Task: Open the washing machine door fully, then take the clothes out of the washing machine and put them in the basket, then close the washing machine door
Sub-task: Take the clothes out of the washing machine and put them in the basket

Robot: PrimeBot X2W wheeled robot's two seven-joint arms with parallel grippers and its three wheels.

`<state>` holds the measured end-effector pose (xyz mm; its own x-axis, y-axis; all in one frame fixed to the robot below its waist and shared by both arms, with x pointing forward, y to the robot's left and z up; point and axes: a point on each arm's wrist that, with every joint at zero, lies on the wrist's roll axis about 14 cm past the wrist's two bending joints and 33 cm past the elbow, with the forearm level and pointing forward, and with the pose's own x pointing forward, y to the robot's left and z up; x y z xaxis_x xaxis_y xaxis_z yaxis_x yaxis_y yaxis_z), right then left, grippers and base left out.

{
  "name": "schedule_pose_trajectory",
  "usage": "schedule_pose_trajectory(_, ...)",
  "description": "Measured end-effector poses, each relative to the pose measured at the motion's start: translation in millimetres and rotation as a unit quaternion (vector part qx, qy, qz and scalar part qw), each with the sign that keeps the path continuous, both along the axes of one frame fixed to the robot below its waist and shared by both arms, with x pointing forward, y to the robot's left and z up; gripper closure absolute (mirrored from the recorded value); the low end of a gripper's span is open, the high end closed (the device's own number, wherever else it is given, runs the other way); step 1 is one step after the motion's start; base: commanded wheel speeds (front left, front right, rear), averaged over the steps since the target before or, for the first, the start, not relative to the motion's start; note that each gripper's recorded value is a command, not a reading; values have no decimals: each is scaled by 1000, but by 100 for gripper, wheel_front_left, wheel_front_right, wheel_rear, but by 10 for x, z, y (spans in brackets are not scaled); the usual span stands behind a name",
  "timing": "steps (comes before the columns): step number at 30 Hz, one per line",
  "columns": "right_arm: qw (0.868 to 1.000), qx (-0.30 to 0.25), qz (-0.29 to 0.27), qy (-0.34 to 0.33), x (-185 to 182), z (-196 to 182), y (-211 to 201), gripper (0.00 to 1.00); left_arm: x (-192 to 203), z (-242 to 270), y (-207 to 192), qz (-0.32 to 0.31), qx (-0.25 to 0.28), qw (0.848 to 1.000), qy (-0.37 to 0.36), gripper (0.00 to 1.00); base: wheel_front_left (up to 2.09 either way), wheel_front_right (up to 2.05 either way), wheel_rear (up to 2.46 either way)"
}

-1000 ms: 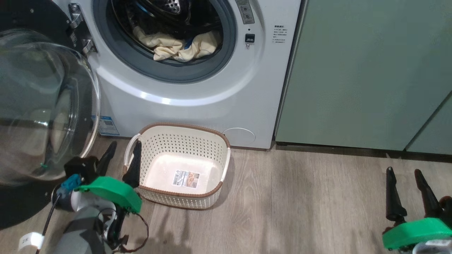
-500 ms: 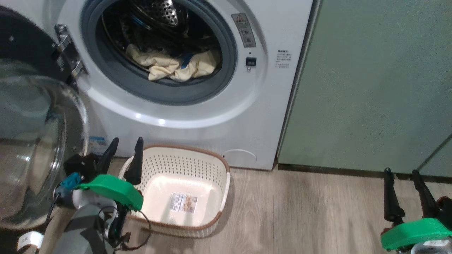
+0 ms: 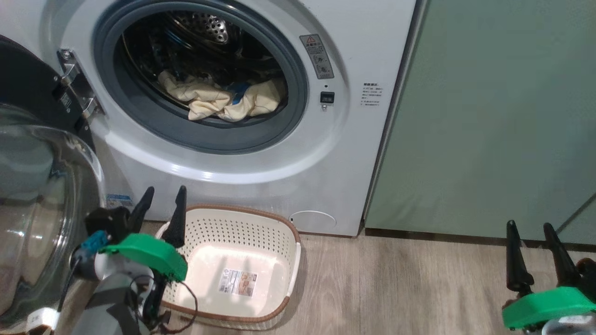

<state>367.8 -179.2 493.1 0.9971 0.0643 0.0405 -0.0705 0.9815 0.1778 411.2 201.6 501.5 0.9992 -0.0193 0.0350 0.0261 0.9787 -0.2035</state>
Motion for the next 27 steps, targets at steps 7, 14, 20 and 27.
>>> schedule_pose_trajectory(7, 1000, 0, -2, 0, -7, -3, -13, 0, -15, -133, -9, -1, 9, 1000, 22, 0, 0, 0, 0)
schedule_pose_trajectory(14, 1000, 0, -5, 4, -19, -25, -33, 0, 13, -251, -51, -7, 18, 999, 41, 0, 0, 0, 0)
schedule_pose_trajectory(20, 1000, 0, -4, 13, -18, -83, -22, 0, 199, -254, -110, -11, 35, 998, 48, 0, 0, 0, 0)
schedule_pose_trajectory(27, 1000, -1, -5, 19, 41, -123, -33, 0, 490, -397, -302, -53, 92, 988, 108, 0, 0, 0, 0)
